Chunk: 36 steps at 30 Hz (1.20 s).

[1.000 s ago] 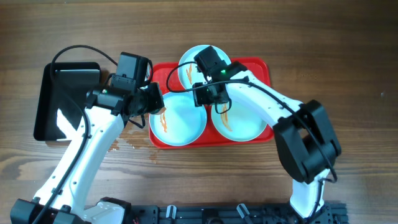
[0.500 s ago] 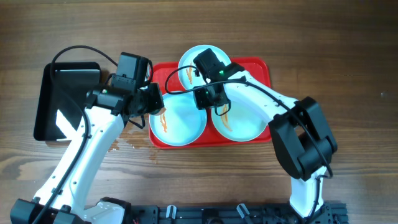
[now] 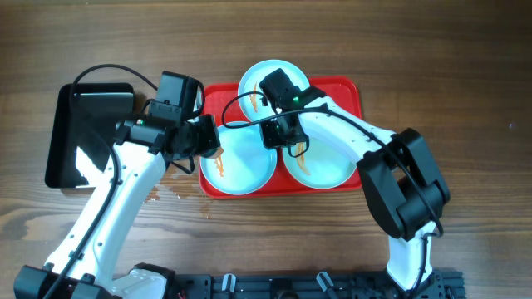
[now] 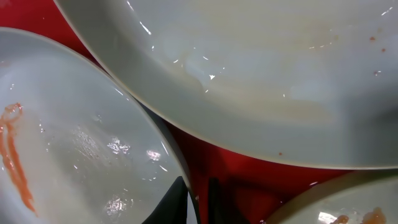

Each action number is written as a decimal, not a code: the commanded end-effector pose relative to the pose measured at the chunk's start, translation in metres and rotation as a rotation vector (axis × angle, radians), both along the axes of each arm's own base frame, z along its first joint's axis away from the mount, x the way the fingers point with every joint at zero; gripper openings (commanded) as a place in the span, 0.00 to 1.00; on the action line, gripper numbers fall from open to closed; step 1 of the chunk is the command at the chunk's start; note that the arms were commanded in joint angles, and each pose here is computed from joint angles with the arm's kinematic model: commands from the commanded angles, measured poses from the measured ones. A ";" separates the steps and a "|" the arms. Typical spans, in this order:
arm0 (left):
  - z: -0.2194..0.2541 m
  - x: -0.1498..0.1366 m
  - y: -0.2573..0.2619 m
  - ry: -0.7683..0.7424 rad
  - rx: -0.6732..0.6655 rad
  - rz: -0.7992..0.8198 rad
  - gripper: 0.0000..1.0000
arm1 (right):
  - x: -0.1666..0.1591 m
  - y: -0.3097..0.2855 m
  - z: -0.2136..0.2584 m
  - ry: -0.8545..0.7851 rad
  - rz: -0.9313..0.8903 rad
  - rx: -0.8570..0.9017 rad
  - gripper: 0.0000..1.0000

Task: Clean dirty plates on tray and stack at the side

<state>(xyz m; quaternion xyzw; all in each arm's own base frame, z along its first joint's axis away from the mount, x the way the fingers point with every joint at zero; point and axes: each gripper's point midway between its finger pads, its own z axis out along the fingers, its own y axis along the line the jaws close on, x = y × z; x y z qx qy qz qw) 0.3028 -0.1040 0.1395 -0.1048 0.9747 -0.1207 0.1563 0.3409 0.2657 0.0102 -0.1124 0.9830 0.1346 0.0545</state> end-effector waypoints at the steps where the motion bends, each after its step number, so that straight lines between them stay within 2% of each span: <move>1: -0.010 -0.008 -0.003 0.039 -0.010 0.001 0.04 | -0.006 0.000 -0.012 0.043 -0.009 0.001 0.15; 3: -0.012 -0.010 -0.002 0.048 -0.008 0.001 0.04 | -0.008 -0.001 -0.012 0.049 -0.010 -0.003 0.20; 8: -0.012 -0.012 -0.011 0.061 -0.056 -0.019 0.04 | -0.010 -0.003 -0.013 0.058 -0.009 -0.010 0.22; 10: -0.010 -0.014 -0.017 0.067 -0.091 -0.032 0.04 | -0.010 -0.003 -0.013 0.059 -0.011 -0.010 0.21; 16: -0.009 -0.016 -0.024 0.068 -0.104 -0.054 0.04 | -0.011 -0.004 -0.013 0.072 -0.041 -0.011 0.05; 25: -0.010 -0.022 -0.050 0.053 -0.106 -0.129 0.04 | -0.013 -0.005 -0.013 0.079 -0.040 -0.017 0.04; 36: -0.047 -0.004 -0.050 0.107 -0.056 -0.093 0.04 | -0.014 -0.005 -0.013 0.083 -0.041 -0.018 0.04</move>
